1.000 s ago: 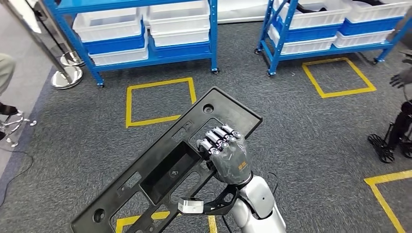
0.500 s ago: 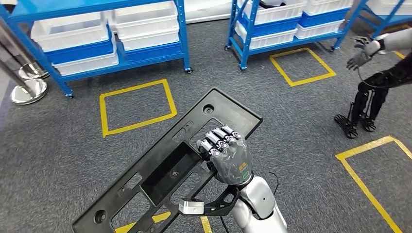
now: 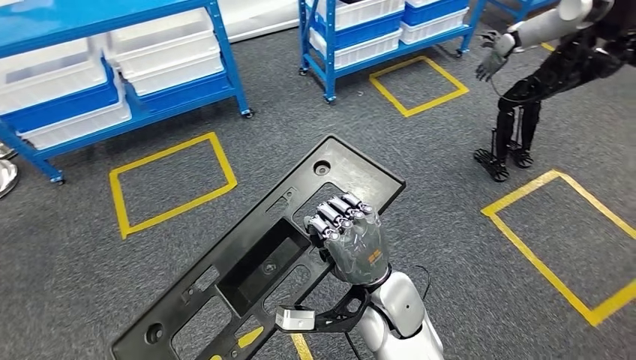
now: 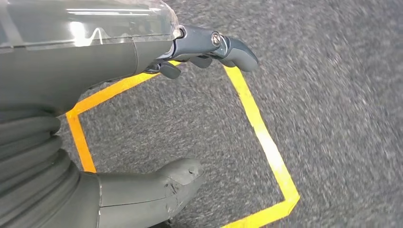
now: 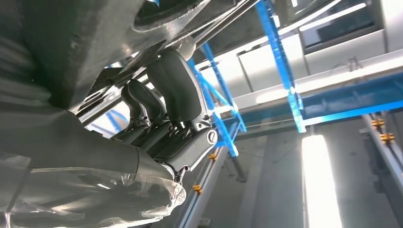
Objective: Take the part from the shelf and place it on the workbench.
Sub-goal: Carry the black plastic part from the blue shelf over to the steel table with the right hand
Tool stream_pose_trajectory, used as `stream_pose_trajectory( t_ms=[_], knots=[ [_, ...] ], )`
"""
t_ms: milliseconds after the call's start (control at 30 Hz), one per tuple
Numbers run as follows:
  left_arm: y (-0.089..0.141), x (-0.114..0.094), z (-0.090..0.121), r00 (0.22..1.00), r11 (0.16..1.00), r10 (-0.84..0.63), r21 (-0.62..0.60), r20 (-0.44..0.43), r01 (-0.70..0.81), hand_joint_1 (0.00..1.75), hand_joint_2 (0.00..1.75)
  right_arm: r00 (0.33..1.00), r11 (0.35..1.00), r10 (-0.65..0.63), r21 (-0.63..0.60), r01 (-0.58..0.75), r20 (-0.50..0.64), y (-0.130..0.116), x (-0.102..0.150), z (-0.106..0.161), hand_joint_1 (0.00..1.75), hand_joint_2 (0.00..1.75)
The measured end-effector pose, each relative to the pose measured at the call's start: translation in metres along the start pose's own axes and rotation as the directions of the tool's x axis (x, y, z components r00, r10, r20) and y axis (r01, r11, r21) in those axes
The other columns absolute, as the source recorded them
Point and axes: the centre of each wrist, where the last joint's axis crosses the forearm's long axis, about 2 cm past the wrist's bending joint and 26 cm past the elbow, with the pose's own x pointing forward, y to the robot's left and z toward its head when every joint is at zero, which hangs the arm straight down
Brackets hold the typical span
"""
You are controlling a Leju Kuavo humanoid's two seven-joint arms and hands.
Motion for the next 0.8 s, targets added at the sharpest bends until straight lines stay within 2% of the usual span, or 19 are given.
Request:
stream_pose_trajectory(
  t_ms=[800],
  knots=[
    [-0.0006,0.005,-0.003,1.0,1.0,0.0,-0.005,0.013,0.0,0.0,1.75,1.0,1.0,0.011,-0.005,-0.011,-0.002,-0.0016,-0.0039,-0.0027,1.75,1.75]
  ],
)
